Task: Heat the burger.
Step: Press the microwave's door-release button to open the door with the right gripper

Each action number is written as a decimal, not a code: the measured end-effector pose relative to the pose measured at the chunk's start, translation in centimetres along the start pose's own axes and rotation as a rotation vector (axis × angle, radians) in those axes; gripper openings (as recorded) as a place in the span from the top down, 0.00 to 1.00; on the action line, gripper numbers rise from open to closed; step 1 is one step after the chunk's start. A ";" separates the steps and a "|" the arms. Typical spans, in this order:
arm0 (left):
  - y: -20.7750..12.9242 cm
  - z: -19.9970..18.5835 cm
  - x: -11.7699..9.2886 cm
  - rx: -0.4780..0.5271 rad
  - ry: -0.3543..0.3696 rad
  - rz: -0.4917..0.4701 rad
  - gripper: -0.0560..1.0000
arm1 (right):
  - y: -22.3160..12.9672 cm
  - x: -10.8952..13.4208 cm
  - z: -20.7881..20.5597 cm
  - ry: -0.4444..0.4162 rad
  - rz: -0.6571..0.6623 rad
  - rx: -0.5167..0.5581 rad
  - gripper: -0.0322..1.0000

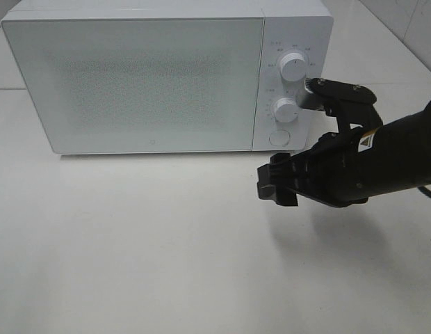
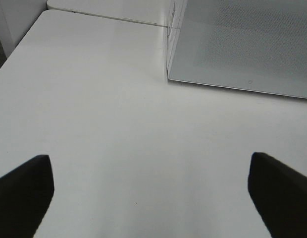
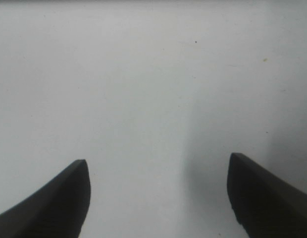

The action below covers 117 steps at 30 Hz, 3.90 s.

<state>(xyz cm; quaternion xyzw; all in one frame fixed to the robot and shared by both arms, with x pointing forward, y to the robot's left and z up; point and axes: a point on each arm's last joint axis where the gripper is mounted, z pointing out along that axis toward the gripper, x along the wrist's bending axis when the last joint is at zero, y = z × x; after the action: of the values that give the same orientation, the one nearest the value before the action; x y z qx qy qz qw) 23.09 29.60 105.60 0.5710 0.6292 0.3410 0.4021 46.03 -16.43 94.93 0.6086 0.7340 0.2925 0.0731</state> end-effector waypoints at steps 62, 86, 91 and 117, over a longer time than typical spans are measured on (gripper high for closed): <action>0.0 0.0 0.0 0.000 0.000 0.000 0.01 | -12.4 -3.0 -24.5 -0.222 -0.045 -0.471 0.23; 0.0 0.0 0.0 0.000 0.000 0.000 0.01 | -15.4 -3.8 -23.3 -0.300 -0.042 -0.528 0.23; 0.0 0.0 0.0 0.000 0.000 0.000 0.01 | -15.3 -3.7 -23.6 -0.300 -0.045 -0.541 0.23; 0.0 0.0 0.0 0.000 0.000 0.000 0.01 | -4.5 -6.0 -20.3 -0.314 -0.006 -0.510 0.23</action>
<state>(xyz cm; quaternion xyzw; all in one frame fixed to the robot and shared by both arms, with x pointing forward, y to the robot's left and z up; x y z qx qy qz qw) 23.09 29.60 105.60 0.5710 0.6292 0.3410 0.4021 34.27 -29.40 107.72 0.6061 0.6184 0.3696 0.3371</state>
